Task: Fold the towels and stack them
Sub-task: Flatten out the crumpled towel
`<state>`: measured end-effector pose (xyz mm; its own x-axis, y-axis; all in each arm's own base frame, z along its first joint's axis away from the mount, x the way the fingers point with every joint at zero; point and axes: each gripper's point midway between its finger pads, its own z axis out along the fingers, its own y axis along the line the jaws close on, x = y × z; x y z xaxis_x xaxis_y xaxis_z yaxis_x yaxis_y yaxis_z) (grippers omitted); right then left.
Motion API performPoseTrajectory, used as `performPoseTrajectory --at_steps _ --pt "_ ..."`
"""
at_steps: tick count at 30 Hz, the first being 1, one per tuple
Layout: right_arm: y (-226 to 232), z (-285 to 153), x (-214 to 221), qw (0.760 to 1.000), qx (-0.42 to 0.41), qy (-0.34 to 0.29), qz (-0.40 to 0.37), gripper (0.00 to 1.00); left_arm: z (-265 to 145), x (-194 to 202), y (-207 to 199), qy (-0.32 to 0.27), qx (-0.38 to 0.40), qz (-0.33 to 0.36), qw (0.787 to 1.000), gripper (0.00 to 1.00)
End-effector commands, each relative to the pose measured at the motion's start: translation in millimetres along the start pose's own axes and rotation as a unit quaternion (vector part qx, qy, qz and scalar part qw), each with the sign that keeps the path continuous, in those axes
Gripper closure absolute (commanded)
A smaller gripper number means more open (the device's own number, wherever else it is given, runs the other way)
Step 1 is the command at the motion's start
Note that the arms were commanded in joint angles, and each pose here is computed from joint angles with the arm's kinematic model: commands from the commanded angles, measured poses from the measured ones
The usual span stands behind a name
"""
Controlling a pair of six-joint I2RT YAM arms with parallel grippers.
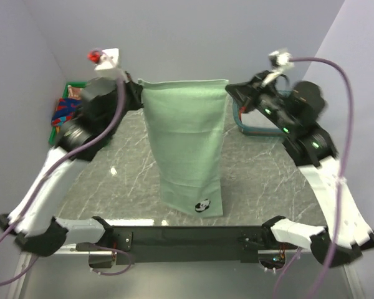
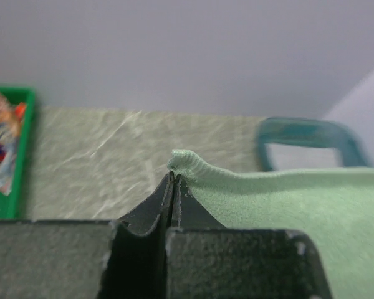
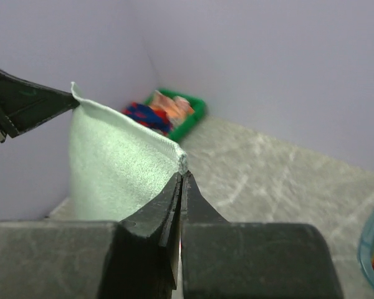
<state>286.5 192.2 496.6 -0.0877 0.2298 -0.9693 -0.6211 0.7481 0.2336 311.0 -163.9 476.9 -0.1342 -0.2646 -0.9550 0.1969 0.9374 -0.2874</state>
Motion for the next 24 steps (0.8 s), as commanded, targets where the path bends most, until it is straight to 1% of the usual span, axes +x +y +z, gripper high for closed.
performPoseTrajectory --at_steps 1,2,3,4,5,6,7,8,9,11,12,15,17,18,19,21,24 --pt "-62.8 52.0 62.5 0.994 0.081 0.065 0.018 1.0 64.4 60.5 57.1 0.053 -0.123 0.004 0.991 1.0" --pt "-72.6 61.3 75.8 0.993 0.086 0.075 0.022 1.0 77.9 72.0 65.0 0.06 -0.134 0.001 0.989 1.0" --pt "-89.6 69.1 96.0 0.99 0.1 0.091 0.028 1.0 101.5 102.7 82.8 0.09 -0.158 0.005 0.983 1.0" --pt "-105.4 87.7 117.1 0.988 0.107 0.104 0.029 1.0 116.1 112.8 88.9 0.093 -0.167 0.002 0.982 1.0" --pt "-116.0 96.2 130.1 0.987 0.112 0.114 0.02 1.0 128.2 124.4 95.2 0.101 -0.178 0.003 0.979 1.0" --pt "-127.1 104.7 145.1 0.985 0.119 0.125 0.014 1.0 149.7 150.5 107.9 0.124 -0.195 0.007 0.973 0.99" --pt "-144.9 121.4 170.4 0.982 0.127 0.142 0.007 1.0 161.5 161.2 111.6 0.13 -0.198 0.007 0.971 0.99" --pt "-155.4 129.2 183.5 0.98 0.13 0.153 -0.012 1.0 174.5 166.9 114.7 0.128 -0.2 0.003 0.971 1.0" --pt "-170.5 143.6 208.4 0.975 0.136 0.174 -0.018 1.0 193.6 187.6 122.5 0.143 -0.206 0.002 0.968 0.99" --pt "-184.8 159.7 224.2 0.973 0.133 0.184 -0.037 1.0 214.3 199.8 126.9 0.146 -0.204 -0.003 0.968 0.99" --pt "-194.8 172.4 238.2 0.971 0.132 0.193 -0.04 1.0 229.0 212.5 133.9 0.153 -0.208 -0.004 0.966 0.99" --pt "-211.1 195.6 257.3 0.969 0.125 0.204 -0.068 1.0 255.4 228.0 143.7 0.152 -0.204 -0.006 0.967 0.98" --pt "-219.2 205.6 264.2 0.968 0.123 0.204 -0.081 1.0 266.0 233.3 147.4 0.149 -0.199 -0.01 0.969 0.97" --pt "-222.6 212.3 260.8 0.969 0.123 0.198 -0.084 1.0 273.9 236.8 154.0 0.145 -0.199 -0.011 0.969 0.97" --pt "-228.2 216.2 273.7 0.967 0.123 0.207 -0.083 1.0 277.9 237.9 155.1 0.145 -0.194 -0.014 0.97 0.97" --pt "-230.7 222.3 281.3 0.967 0.115 0.21 -0.088 1.0 285.4 242.5 159.3 0.145 -0.186 -0.014 0.972 0.97" --pt "-230.8 220.2 284.6 0.968 0.111 0.21 -0.087 1.0 283.6 242.9 163.2 0.146 -0.179 -0.015 0.973 0.99"
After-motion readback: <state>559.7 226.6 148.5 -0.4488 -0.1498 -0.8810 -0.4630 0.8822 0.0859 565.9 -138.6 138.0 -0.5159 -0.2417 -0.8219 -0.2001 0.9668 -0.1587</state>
